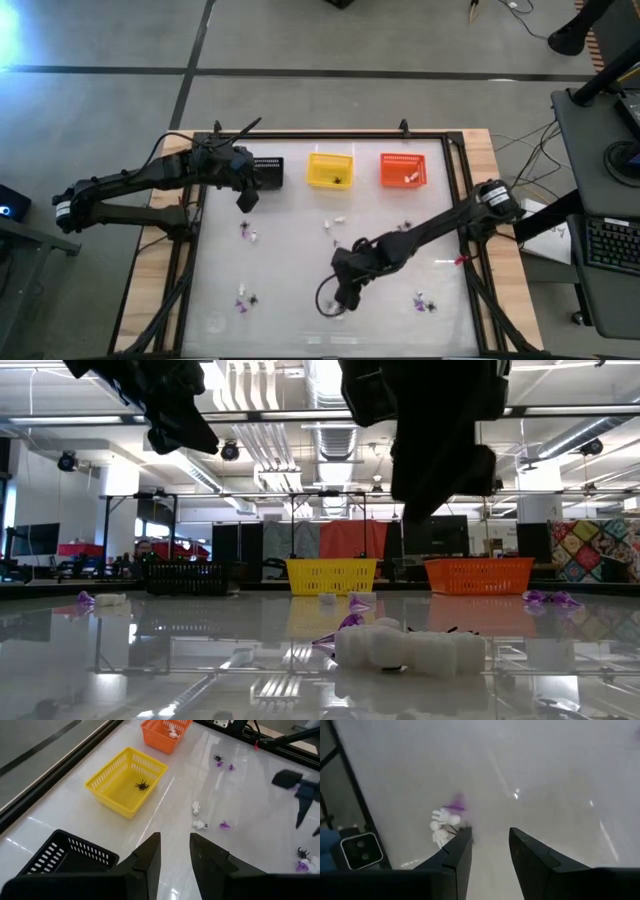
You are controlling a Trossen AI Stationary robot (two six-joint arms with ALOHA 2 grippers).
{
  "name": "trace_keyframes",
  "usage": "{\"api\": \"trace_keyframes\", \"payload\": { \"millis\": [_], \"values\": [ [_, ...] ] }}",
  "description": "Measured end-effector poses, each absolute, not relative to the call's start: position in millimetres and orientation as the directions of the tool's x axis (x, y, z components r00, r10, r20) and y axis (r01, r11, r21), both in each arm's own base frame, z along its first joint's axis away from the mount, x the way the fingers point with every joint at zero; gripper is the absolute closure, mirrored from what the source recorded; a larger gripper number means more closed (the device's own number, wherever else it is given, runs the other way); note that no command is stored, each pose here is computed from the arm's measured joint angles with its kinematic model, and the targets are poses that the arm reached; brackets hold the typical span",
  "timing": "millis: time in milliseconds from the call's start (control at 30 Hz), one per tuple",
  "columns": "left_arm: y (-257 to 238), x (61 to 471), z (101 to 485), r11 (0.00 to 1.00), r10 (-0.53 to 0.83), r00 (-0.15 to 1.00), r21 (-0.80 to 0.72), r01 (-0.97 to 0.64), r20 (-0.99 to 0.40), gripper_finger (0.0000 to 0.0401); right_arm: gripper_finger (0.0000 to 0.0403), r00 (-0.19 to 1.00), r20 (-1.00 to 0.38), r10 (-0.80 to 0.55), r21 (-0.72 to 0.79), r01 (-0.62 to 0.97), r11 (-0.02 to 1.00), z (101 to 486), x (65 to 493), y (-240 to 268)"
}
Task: Sort Halloween decoration
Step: Put the black spider toy into the yellow bin
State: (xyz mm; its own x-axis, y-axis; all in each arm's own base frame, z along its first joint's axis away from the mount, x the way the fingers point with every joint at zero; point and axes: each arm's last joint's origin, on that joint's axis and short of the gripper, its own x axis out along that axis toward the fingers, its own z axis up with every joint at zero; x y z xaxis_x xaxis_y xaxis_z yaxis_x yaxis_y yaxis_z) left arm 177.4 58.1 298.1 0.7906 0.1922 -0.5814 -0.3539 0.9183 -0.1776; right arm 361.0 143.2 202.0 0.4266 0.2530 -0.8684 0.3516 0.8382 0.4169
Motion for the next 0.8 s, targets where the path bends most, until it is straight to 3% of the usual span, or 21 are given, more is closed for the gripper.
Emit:
{"api": "trace_keyframes", "payload": {
  "millis": [167,400,800],
  "values": [
    [58.1,177.4,298.1,0.918,0.192,0.79,-0.179,-0.355,-0.582,0.0315,0.028,0.455,-0.842,0.29,0.415,0.203,0.887,191.9,365.8,160.7],
    [58.2,177.3,298.0,0.918,0.192,0.79,-0.179,-0.355,-0.582,0.0315,0.028,0.434,-0.853,0.289,0.379,0.134,0.916,177.4,366.8,170.3],
    [58.1,177.2,297.2,0.914,0.191,0.785,-0.184,-0.361,-0.59,0.0315,0.0287,0.345,-0.888,0.303,0.37,0.147,0.917,138.5,369.0,182.9]
  ]
}}
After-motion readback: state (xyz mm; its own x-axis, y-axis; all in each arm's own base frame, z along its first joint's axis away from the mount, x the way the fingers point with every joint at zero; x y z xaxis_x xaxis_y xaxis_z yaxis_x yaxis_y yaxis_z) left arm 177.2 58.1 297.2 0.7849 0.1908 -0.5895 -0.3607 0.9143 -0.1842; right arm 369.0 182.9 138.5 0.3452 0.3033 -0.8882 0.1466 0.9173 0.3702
